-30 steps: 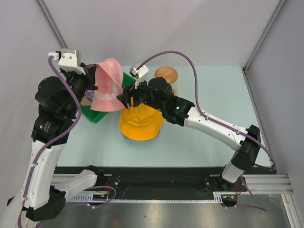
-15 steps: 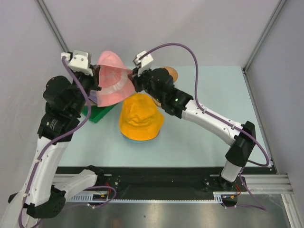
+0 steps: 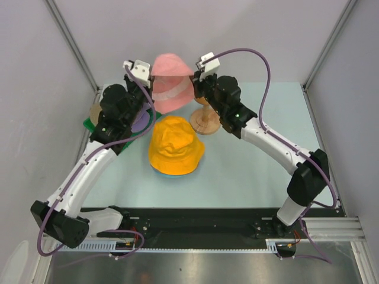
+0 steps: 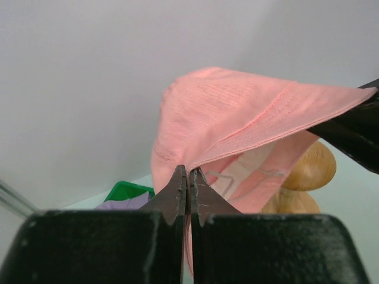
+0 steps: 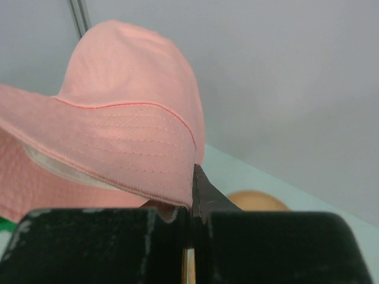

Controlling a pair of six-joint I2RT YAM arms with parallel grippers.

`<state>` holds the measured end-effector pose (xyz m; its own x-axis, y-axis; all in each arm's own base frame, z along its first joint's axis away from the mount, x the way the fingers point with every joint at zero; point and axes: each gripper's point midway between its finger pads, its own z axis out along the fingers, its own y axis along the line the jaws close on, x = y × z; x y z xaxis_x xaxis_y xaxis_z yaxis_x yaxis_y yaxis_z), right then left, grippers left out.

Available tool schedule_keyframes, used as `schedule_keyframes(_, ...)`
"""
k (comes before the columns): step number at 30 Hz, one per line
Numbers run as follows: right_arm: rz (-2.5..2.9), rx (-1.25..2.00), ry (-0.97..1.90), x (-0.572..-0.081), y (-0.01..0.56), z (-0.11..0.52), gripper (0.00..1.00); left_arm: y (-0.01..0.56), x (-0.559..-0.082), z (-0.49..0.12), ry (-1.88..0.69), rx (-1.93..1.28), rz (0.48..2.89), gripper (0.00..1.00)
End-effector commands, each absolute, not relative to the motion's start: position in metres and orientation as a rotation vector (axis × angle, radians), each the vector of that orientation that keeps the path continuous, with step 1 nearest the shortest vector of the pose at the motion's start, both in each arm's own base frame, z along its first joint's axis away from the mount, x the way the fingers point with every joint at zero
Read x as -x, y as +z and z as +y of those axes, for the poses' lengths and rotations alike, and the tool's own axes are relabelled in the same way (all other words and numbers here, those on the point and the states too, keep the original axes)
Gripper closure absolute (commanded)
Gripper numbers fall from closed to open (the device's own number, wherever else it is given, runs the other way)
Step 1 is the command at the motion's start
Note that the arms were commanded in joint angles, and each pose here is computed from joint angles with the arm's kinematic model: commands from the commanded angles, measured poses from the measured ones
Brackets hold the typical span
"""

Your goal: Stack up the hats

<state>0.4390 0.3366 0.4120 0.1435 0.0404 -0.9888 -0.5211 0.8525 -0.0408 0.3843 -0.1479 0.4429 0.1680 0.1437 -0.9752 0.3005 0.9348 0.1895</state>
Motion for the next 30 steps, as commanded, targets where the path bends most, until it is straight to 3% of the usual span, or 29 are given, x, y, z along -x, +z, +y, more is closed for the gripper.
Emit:
schedule_keyframes(1,1.273,0.394,0.367,-0.409,0.433,0.311,1.00,0.425,-0.382,-0.137,-0.072,-0.357,1.357,1.00)
schedule_keyframes(9,1.288,0.402,0.393,-0.337,0.424,0.310,1.00,0.377,-0.345,-0.111,-0.047,-0.304,1.373,1.00)
schedule_keyframes(10,1.301,0.419,0.400,-0.328,0.414,0.317,1.00,0.374,-0.343,-0.110,-0.050,-0.303,1.381,0.86)
schedule_keyframes(12,1.321,0.417,0.383,-0.321,0.407,0.316,1.00,0.362,-0.336,-0.108,-0.063,-0.292,1.421,0.76)
schedule_keyframes(13,1.326,0.418,0.383,-0.318,0.404,0.318,1.00,0.358,-0.334,-0.106,-0.068,-0.280,1.442,0.66)
schedule_keyframes(16,1.350,0.444,0.395,-0.301,0.386,0.329,1.00,0.335,-0.322,-0.098,-0.099,-0.214,1.558,0.31)
schedule_keyframes(22,1.386,0.512,0.399,-0.271,0.355,0.358,1.00,0.297,-0.262,-0.097,-0.314,-0.107,1.748,0.09)
schedule_keyframes(30,1.447,0.476,0.299,-0.248,0.319,0.360,1.00,0.284,-0.170,-0.117,-0.742,-0.028,1.806,0.04)
